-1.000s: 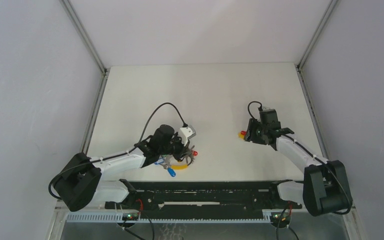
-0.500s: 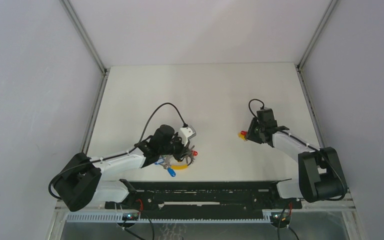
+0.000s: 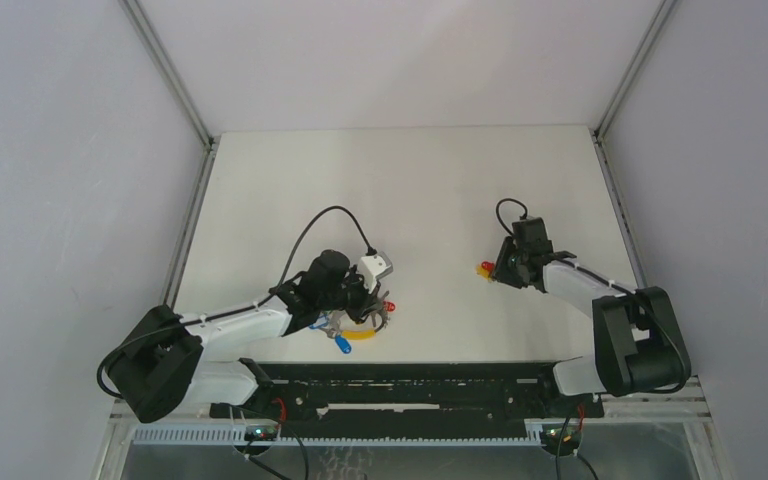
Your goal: Put the keys on the keyring
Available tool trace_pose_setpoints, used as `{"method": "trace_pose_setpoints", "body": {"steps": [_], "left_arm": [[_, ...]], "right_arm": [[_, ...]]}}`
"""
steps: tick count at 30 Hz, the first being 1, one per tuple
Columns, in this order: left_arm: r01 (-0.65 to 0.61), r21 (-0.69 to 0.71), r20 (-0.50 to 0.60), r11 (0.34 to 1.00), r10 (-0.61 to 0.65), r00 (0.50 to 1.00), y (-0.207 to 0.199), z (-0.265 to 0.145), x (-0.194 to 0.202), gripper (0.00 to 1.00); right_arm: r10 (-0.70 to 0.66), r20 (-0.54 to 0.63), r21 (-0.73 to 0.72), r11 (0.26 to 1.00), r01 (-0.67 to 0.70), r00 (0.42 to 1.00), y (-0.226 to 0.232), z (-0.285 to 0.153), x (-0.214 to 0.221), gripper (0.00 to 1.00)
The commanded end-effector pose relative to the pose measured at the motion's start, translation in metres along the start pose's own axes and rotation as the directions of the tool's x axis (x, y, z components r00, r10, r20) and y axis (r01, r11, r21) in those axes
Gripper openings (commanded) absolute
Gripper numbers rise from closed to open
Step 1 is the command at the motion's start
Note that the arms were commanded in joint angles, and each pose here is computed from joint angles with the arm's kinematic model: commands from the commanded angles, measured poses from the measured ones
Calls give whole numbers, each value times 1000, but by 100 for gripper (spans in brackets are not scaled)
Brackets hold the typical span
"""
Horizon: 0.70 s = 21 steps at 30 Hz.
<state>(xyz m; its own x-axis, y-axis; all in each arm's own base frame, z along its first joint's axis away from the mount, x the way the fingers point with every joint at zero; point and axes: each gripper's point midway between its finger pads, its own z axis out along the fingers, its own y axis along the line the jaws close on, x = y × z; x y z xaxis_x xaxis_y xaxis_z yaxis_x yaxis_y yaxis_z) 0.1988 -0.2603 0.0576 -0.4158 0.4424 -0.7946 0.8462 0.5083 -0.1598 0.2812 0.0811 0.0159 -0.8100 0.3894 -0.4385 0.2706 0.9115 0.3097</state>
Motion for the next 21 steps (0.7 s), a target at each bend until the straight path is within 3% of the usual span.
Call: {"method": "trace_pose_setpoints", "body": {"steps": [1,15,21], "left_arm": [[-48,-4,74,999,48,996,-1,-1,-36,0],[-53,-7,74,999,54,996,-2,-2,-36,0],[-54,-13,74,998,55,996,-1,-2,-36,0]], "right_arm": [[-17,22,-45,999,18,1000,14,4,-13,28],[-222,-29,-153,965,215,975,78,8,8,26],[-411,-17,-126,905,405,912,89,-11,9,26]]}}
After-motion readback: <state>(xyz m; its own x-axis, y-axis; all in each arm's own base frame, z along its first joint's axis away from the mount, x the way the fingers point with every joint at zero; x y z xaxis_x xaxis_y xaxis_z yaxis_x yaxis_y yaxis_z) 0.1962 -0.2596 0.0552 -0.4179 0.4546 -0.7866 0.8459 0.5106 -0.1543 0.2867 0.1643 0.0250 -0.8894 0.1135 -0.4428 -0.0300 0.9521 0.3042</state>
